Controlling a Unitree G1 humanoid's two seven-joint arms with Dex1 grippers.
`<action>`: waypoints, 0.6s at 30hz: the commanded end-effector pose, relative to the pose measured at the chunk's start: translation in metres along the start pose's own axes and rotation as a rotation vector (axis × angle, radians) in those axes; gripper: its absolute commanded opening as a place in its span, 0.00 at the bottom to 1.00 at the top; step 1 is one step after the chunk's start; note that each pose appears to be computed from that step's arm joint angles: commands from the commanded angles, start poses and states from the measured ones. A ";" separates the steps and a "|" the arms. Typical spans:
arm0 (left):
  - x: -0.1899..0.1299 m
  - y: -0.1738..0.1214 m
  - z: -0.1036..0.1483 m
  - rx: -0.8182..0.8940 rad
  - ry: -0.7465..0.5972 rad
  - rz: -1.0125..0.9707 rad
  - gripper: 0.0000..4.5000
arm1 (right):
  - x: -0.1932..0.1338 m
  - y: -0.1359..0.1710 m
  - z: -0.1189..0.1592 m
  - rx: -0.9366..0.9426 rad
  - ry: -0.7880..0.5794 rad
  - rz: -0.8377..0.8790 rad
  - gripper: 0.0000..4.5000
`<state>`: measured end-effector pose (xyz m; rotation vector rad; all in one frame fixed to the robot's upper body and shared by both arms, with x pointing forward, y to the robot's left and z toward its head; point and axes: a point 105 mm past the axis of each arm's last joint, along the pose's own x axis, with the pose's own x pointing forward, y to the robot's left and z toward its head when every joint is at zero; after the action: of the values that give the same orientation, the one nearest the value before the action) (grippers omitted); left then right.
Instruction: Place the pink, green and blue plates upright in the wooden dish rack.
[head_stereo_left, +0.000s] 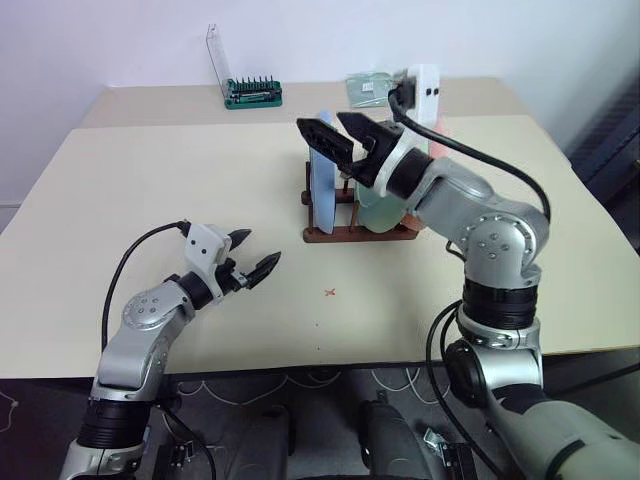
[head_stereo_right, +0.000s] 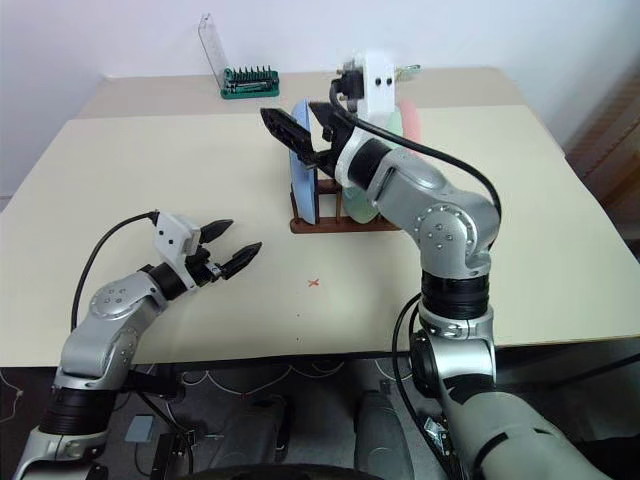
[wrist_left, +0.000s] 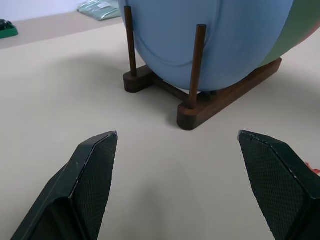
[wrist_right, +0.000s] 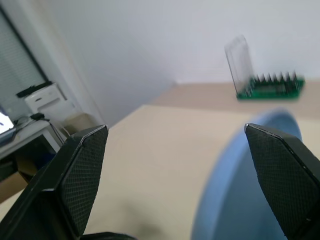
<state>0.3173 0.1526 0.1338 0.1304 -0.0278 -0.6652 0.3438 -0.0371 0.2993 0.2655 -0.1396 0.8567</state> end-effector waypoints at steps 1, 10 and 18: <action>0.003 -0.001 0.012 0.028 -0.039 -0.014 0.89 | -0.003 0.017 0.019 -0.079 -0.049 0.075 0.99; 0.000 -0.017 0.013 0.027 -0.031 -0.124 0.89 | -0.071 -0.019 0.042 -0.539 0.063 0.022 0.36; 0.011 -0.046 0.013 0.027 -0.025 -0.308 0.89 | -0.121 -0.056 -0.002 -0.833 0.431 -0.063 0.01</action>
<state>0.2998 0.1145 0.1328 0.1439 -0.0056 -0.9375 0.3130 -0.1649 0.2529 -0.6109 -0.0202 0.7097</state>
